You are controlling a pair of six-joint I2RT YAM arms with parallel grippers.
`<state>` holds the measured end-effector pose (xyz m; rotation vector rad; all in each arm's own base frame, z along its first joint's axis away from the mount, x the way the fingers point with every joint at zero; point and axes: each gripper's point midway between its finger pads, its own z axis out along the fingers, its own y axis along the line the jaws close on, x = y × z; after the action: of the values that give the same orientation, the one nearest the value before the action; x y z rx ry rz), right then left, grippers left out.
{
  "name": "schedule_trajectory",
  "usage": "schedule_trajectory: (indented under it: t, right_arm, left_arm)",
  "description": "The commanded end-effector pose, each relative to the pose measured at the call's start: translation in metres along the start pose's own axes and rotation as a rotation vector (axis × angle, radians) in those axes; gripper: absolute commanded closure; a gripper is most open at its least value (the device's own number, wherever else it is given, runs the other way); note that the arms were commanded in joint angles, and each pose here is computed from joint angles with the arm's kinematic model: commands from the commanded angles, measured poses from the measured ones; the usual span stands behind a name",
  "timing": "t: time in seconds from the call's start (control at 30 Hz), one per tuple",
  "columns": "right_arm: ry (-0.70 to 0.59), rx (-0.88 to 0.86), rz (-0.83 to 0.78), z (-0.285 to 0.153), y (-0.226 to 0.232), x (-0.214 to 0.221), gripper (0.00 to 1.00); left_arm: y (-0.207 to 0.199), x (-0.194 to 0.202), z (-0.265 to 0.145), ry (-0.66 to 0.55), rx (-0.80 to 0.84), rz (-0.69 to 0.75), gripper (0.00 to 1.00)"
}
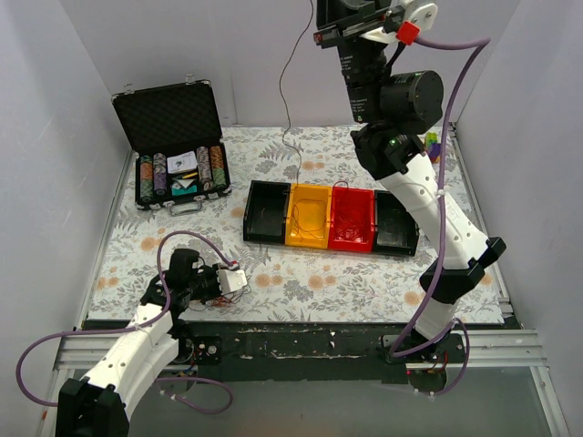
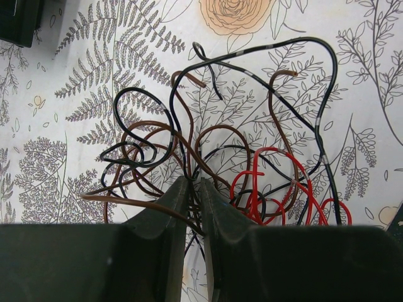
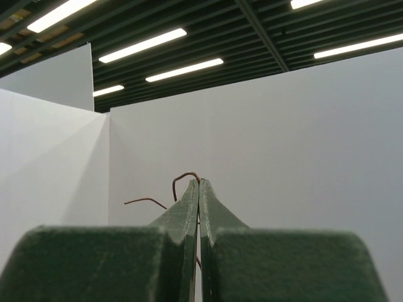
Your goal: Untangle the cables
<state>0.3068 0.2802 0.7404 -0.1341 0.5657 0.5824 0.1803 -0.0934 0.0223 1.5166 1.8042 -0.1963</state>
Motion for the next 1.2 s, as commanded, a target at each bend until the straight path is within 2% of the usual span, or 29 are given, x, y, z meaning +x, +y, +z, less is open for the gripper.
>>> schedule_trajectory:
  t: [0.0, 0.4, 0.77, 1.0, 1.17]
  right_arm:
    - [-0.013, 0.009, 0.017, -0.002, -0.003, -0.006, 0.99]
    - [0.045, -0.019, 0.053, -0.003, 0.007, 0.027, 0.99]
    - [0.202, -0.051, 0.079, -0.022, 0.023, 0.109, 0.99]
    - [0.328, -0.054, 0.082, -0.057, 0.026, 0.156, 0.99]
    - [0.422, -0.031, 0.108, -0.103, 0.026, 0.182, 0.99]
  left_arm:
    - [-0.009, 0.0, 0.002, -0.016, 0.03, -0.015, 0.86]
    - [-0.01, 0.0, 0.001, -0.022, 0.024, -0.018, 0.86]
    - [-0.011, 0.0, 0.0, -0.024, 0.022, -0.022, 0.87]
    - [-0.011, 0.0, 0.0, -0.024, 0.022, -0.02, 0.86]
    - [-0.012, -0.001, 0.0, -0.028, 0.023, -0.02, 0.87]
